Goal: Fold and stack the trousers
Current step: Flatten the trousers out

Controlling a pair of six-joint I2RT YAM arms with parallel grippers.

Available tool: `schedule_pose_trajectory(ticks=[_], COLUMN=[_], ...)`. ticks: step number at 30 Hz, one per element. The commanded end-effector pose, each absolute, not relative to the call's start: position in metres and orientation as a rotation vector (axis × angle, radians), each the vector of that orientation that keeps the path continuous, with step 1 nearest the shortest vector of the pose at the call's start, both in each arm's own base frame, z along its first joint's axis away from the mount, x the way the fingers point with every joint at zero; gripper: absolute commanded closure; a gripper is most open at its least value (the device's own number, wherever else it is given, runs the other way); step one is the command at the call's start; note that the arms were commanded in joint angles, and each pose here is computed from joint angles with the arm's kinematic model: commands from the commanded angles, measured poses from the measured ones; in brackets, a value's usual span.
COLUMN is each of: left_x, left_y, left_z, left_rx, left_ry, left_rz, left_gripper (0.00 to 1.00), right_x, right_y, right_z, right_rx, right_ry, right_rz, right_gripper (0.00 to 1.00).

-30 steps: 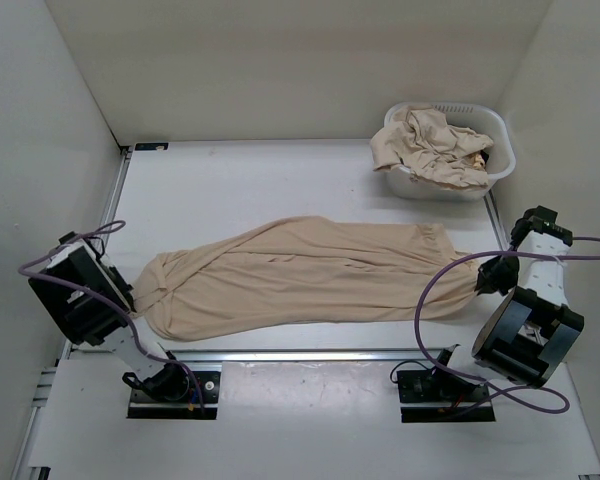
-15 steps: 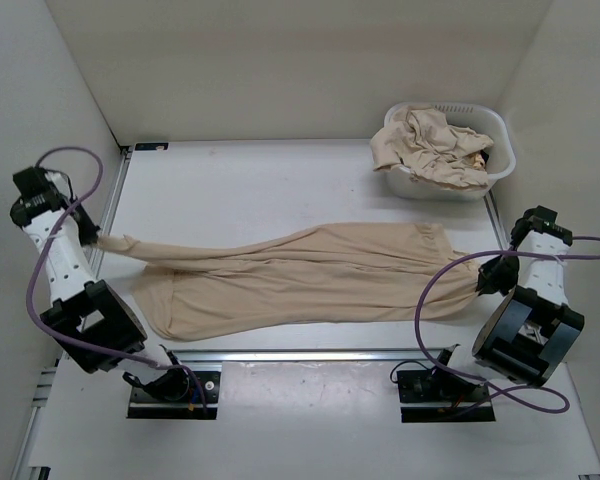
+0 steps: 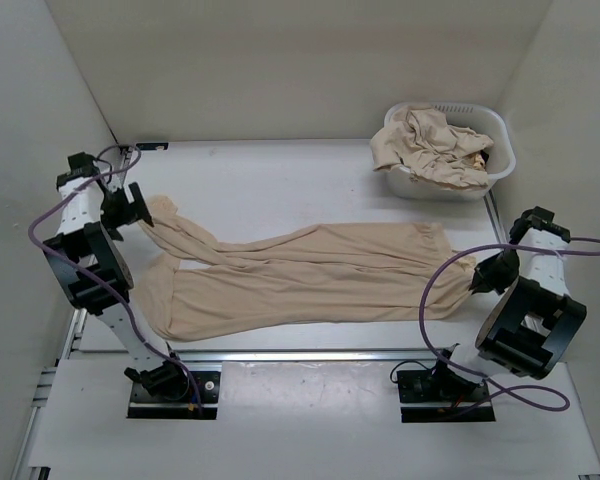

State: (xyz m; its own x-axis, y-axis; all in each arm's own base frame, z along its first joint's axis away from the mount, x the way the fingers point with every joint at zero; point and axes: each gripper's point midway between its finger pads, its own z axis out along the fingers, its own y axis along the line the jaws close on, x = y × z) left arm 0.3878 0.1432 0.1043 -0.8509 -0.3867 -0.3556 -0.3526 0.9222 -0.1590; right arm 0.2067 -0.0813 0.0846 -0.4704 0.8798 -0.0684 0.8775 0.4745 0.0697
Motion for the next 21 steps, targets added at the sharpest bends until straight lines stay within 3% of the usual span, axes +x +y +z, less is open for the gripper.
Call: schedule_pose_trajectory(ticks=[1,3,8,16,20,21], left_x=[0.334,0.315,0.291,0.311,0.328,0.336], left_y=[0.135,0.122,0.055,0.076,0.101,0.104], left_z=[0.137,0.133,0.106,0.051,0.035,0.038], left_rx=[-0.571,-0.570,-0.529,-0.470,-0.470,-0.466], left_ry=[2.652,2.665,2.700,2.809,2.848,2.832], left_rz=[-0.065,-0.099,-0.526,-0.243,-0.045,-0.041], left_gripper=[0.00,0.00,0.00,0.00,0.25,0.42], right_x=[0.208,0.206,0.197,0.191,0.190,0.190], right_y=[-0.077,-0.076,-0.069,-0.062,-0.058,-0.058], right_z=[0.094,0.094,0.079,0.064,0.058,0.055], right_rx=[1.495,1.493,1.500,1.500,1.506,1.505], right_ry=[2.582,2.578,2.592,2.596,2.608,2.607], right_rz=[0.086,0.086,0.100,0.130,0.157,0.157], right_gripper=[1.00,1.00,1.00,1.00,1.00,1.00])
